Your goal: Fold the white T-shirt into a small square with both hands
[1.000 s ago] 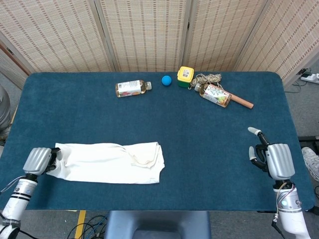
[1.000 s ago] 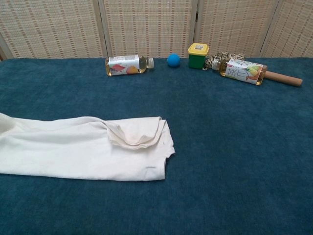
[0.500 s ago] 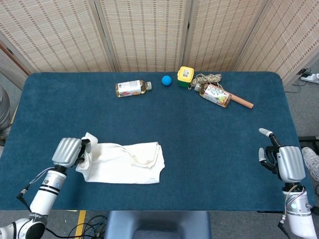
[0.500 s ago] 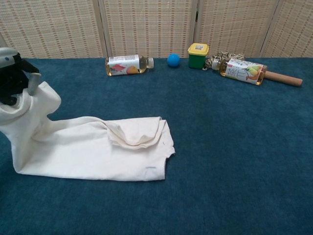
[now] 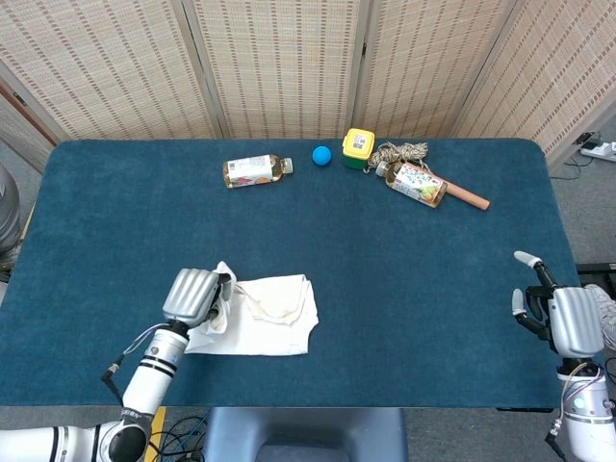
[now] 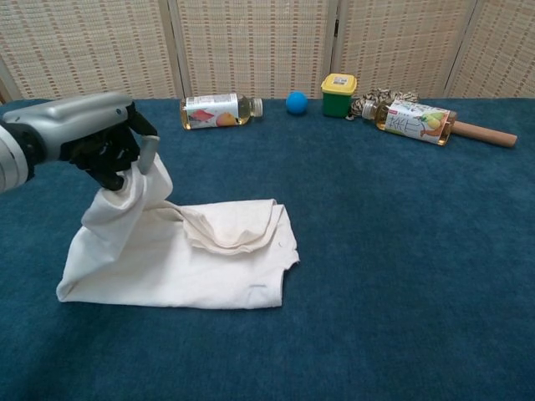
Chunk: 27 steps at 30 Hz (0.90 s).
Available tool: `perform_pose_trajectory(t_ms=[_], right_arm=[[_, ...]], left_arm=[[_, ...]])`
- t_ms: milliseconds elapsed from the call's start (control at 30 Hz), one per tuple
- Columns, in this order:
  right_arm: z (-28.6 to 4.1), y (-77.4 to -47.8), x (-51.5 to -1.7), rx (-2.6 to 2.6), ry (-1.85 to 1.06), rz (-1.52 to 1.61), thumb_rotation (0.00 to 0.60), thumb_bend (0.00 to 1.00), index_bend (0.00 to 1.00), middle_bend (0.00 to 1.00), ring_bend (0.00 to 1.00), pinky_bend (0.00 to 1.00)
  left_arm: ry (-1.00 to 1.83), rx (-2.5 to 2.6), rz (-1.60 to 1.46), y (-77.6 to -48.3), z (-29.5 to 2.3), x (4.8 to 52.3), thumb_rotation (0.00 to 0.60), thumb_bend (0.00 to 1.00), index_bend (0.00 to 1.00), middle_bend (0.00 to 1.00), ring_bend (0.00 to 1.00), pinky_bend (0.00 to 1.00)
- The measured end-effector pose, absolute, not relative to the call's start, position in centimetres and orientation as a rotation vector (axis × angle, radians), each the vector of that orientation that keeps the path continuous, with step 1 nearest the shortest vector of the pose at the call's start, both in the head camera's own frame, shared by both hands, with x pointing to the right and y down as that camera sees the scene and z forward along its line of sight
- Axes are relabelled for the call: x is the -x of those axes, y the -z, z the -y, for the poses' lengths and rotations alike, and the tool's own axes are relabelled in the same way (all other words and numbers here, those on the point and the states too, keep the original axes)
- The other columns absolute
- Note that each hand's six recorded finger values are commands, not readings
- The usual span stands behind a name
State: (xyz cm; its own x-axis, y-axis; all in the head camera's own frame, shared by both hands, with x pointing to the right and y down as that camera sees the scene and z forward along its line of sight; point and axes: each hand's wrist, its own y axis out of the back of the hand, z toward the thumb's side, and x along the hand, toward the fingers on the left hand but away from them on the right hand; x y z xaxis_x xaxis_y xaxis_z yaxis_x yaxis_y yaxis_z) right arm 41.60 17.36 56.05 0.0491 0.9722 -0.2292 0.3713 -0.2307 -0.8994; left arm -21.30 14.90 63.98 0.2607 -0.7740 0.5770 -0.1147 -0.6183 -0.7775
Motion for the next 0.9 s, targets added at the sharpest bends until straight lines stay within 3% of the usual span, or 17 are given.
perform_pose_trajectory(t_ms=[433,900], right_arm=[[-17.5,-55.6,-42.4,1.656,-1.190,1.379,0.600,0.53,0.21,0.94,0.95,1.00],[-17.9,-55.8,-43.2,1.653,-1.216,1.386,0.600,0.53,0.21,0.94,0.95,1.00]], left_arm=[[1.349,1.926,-0.803,-63.6,-14.7,15.5,0.600,0.58,0.68,0.87,0.81,0.89],[1.358,1.879,-0.666,-65.6,-16.9,10.5,0.600,0.57,0.65,0.86,0.80,0.89]])
